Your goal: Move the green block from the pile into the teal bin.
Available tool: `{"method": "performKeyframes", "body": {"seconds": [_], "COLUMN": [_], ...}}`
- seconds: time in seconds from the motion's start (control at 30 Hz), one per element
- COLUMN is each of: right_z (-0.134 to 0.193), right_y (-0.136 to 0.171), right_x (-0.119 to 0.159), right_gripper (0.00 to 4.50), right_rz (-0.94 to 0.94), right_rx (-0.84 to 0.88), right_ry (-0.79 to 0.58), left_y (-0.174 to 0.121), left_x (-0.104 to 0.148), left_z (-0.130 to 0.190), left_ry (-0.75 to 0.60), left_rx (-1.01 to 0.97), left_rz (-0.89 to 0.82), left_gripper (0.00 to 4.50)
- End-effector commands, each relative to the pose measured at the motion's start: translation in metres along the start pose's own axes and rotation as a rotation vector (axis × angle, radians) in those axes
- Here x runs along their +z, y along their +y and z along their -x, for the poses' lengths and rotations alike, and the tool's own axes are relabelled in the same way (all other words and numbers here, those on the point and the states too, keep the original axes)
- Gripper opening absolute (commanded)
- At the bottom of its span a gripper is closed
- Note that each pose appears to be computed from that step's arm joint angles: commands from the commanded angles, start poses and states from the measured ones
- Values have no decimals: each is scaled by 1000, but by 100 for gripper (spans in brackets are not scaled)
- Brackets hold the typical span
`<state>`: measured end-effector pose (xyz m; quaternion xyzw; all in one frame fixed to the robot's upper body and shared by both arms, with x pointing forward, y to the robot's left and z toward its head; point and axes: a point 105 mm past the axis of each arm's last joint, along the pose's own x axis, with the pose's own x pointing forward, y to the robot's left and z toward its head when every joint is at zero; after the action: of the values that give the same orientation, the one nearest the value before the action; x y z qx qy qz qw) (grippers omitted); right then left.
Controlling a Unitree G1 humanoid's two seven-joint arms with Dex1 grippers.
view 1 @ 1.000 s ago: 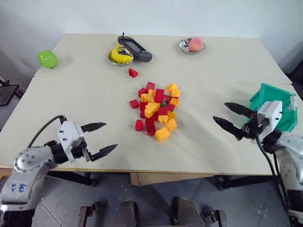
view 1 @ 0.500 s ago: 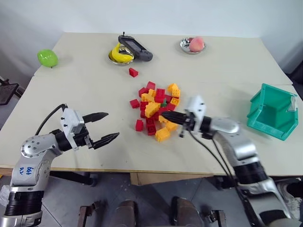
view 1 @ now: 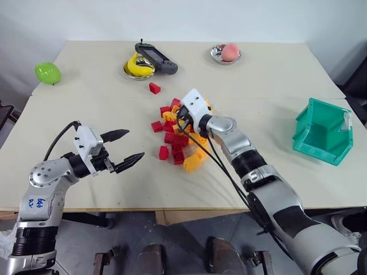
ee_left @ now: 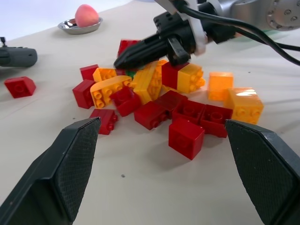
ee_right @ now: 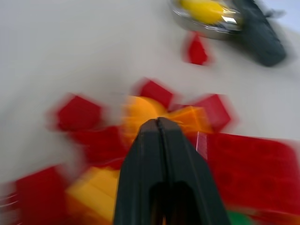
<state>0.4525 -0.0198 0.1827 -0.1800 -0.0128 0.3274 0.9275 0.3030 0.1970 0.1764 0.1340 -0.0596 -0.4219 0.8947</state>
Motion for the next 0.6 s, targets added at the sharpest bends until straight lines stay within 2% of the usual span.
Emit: {"method": "performKeyframes", "body": {"seconds": [0.03,0.2,0.4,0.6], "right_z": [5,7,1,14], "right_y": [-26,-30,14,51], "right_x": [-6,-24,-10,-14], "right_gripper": [2,2,2,2], "right_rz": [-53,-20,-7,27], "right_rx": [-103,-112,127,337], "right_ry": [10,80,-23,-29], "left_y": [6,6,7,7], "left_x": [8,6,5,4], "left_z": [1,-6,-9,-8], "left_ry": [-27,-34,-39,-35], "left_rx": [34,40,36,36], "left_rz": [-37,-35,-32,-31], "left_gripper": [450,450,450,450]}}
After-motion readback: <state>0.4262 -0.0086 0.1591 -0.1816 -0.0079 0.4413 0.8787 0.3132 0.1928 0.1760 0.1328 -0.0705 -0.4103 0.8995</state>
